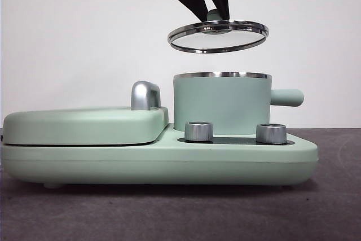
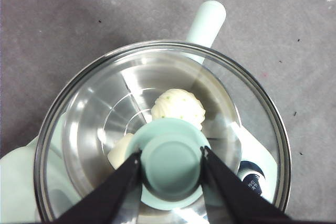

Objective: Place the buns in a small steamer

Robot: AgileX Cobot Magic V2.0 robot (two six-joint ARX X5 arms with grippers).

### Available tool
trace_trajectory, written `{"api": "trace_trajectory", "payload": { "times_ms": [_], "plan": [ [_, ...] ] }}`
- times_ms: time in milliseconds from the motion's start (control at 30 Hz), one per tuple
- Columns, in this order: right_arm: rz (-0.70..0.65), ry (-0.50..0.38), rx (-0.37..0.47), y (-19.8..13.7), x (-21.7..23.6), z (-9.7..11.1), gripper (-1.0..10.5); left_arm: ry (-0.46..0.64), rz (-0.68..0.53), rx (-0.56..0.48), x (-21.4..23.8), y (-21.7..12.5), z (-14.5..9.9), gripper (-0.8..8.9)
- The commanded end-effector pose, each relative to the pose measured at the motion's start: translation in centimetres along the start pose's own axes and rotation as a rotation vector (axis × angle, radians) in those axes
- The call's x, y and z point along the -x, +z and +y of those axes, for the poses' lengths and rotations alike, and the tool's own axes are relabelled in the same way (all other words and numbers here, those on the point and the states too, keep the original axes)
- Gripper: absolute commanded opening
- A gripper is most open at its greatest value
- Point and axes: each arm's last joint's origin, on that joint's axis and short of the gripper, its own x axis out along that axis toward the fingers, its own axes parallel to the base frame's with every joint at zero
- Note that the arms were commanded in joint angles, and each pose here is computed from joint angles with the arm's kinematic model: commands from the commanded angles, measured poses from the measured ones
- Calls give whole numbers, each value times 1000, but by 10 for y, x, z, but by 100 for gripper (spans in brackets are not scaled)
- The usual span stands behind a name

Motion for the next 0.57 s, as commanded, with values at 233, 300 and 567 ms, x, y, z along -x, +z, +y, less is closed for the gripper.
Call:
{"api": "trace_trajectory", "payload": {
  "times_ms": [233, 300, 567],
  "plan": [
    [-16, 12, 0, 2, 2, 0, 425, -18, -34, 13, -11, 7, -8, 21],
    [-16, 12, 1, 2, 2, 0, 425, -19, -25, 13, -16, 7, -9, 19],
    [-16, 11, 2, 2, 2, 0, 425, -17, -8, 16, -34, 7, -7, 19]
  ]
}}
